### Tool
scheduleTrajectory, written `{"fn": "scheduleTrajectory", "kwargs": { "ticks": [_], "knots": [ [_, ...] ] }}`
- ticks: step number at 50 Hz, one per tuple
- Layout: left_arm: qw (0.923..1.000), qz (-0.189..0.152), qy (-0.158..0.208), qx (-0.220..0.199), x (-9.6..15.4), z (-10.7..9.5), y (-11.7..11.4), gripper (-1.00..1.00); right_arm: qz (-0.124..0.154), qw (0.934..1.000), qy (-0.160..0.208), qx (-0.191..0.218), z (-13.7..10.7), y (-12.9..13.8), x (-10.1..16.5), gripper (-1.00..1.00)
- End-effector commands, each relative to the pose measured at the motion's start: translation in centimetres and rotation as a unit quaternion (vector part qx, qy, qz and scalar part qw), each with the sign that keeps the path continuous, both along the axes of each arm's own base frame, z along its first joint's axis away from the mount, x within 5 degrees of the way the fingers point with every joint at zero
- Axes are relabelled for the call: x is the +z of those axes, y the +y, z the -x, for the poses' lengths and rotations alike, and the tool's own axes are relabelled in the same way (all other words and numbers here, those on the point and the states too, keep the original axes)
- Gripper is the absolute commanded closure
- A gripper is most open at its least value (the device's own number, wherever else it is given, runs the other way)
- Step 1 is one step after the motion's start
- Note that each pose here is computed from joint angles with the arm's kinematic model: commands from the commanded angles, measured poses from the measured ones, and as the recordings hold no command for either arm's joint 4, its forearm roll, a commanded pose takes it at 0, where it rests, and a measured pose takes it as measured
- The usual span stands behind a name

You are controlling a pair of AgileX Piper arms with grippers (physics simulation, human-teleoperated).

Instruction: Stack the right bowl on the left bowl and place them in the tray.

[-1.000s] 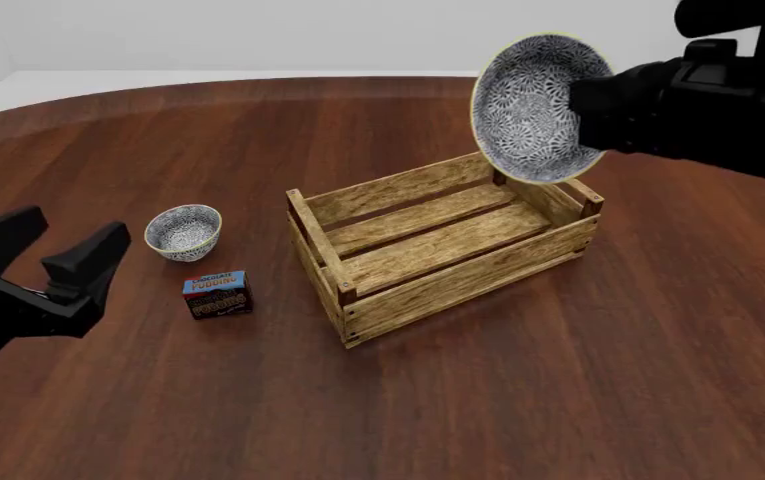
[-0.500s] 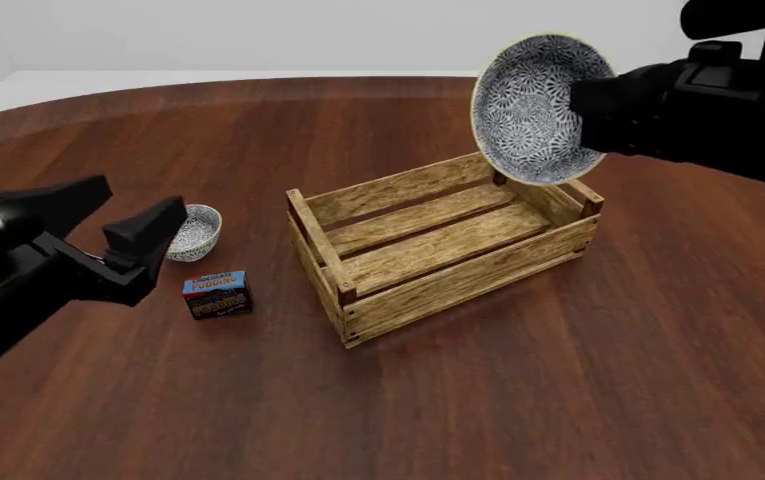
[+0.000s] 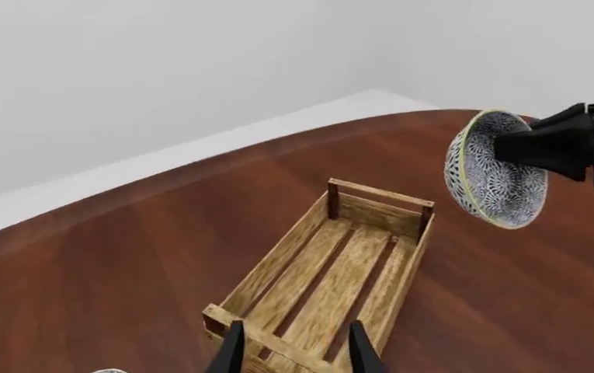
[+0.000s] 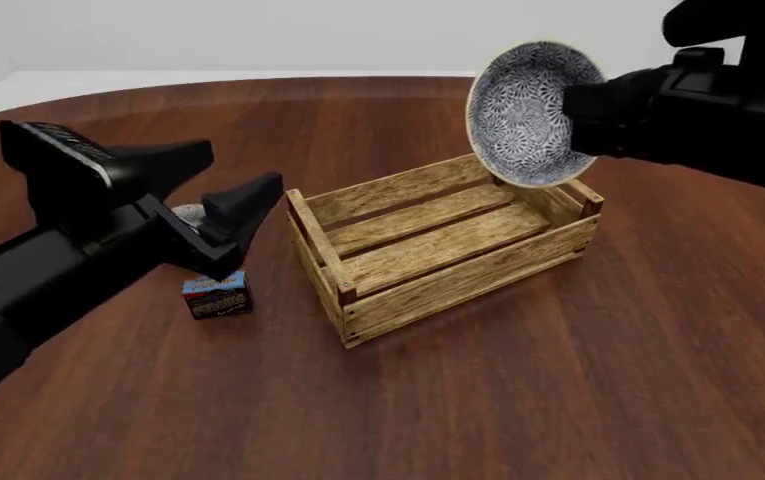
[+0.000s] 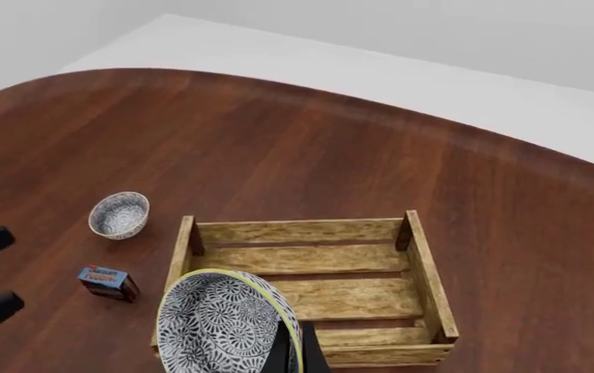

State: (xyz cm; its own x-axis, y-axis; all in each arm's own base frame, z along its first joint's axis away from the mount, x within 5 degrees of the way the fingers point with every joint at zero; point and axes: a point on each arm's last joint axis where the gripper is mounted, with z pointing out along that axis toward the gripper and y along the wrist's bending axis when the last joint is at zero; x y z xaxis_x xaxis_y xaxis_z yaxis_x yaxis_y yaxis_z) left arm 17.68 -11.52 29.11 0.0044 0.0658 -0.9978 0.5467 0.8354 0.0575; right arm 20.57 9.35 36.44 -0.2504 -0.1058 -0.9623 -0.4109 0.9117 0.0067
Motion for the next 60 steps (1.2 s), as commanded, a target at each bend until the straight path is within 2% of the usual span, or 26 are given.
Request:
{"fn": "scheduleTrajectory", "kwargs": {
  "ticks": [1, 16, 35, 60],
  "knots": [
    [0.9988, 0.011, -0.024, -0.04, 1.5, 0.9, -1.4, -1.0, 0.01, 0.9999, 0.007, -0.012, -0.2, -0.6, 0.4, 1.0],
    [0.9959, 0.017, -0.028, -0.084, 2.6, 0.7, -4.1, -1.0, 0.014, 0.9998, 0.009, -0.014, -0.4, -0.7, 0.2, 1.0],
    [0.9923, 0.023, -0.026, -0.119, 3.3, 0.6, -6.6, -1.0, 0.016, 0.9998, 0.009, -0.009, -0.4, -0.5, 0.1, 1.0],
    [0.9907, 0.033, -0.024, -0.13, 3.9, -0.4, -8.6, -1.0, 0.02, 0.9997, 0.008, 0.012, 0.5, 0.1, 0.0, 1.0]
  ]
}}
